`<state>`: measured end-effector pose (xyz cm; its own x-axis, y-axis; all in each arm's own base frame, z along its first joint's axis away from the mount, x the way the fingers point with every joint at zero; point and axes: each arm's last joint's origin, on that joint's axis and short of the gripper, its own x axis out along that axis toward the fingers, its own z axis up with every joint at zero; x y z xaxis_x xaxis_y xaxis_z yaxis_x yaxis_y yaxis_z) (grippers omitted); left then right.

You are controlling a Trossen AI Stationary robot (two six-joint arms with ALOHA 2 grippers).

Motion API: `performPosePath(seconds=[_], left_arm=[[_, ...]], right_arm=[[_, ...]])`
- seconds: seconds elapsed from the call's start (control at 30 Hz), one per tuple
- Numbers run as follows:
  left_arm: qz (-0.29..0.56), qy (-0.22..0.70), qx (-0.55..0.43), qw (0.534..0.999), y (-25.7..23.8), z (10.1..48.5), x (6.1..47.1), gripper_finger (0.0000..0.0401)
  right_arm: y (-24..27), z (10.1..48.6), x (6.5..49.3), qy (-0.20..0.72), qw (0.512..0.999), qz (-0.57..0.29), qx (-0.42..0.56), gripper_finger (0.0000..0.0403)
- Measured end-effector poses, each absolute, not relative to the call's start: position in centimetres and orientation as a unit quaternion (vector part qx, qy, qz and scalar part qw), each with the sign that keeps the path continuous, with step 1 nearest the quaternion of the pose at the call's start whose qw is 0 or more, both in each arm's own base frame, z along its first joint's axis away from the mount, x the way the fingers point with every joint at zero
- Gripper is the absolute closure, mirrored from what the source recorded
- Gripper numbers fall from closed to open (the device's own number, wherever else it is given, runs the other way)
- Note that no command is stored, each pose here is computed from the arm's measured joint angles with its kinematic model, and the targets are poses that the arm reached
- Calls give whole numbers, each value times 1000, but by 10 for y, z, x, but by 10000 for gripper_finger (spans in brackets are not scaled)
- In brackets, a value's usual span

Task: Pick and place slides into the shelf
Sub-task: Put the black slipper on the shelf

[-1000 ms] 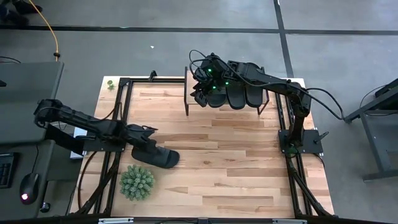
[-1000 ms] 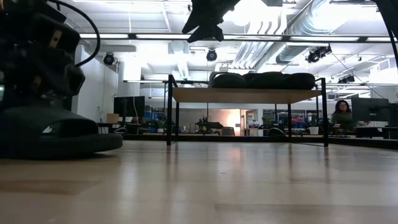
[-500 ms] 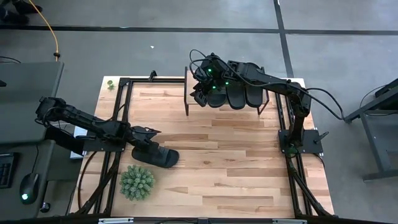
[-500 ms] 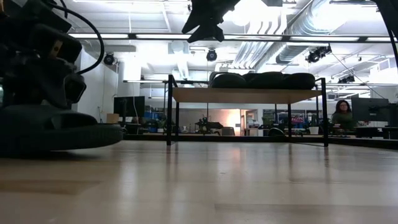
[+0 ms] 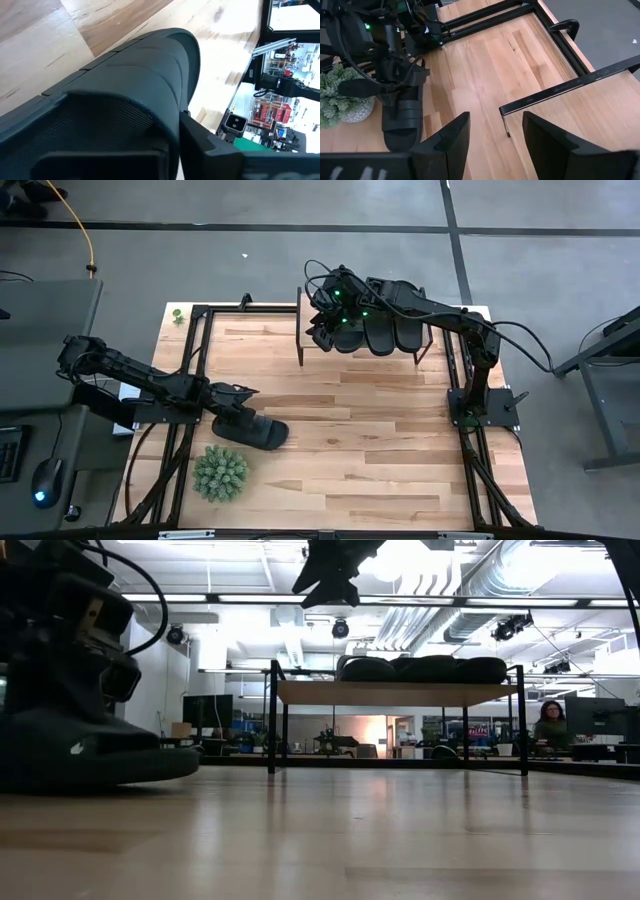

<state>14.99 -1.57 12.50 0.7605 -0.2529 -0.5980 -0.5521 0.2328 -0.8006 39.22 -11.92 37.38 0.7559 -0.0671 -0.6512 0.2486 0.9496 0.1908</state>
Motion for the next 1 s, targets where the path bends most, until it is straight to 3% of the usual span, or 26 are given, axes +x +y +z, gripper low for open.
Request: performPosePath(seconds=[0.37, 0.77, 1.0], left_arm=[[74, 319, -626, 708, -17, 139, 158, 388], [16, 265, -628, 731, -19, 190, 182, 387], [-16, 222, -617, 755, -19, 225, 193, 389]], right_arm=[[-113, 374, 394, 344, 935, -50, 72, 229], [-76, 376, 404, 339, 939, 2, -61, 229], [-44, 401, 406, 305, 943, 12, -133, 229]])
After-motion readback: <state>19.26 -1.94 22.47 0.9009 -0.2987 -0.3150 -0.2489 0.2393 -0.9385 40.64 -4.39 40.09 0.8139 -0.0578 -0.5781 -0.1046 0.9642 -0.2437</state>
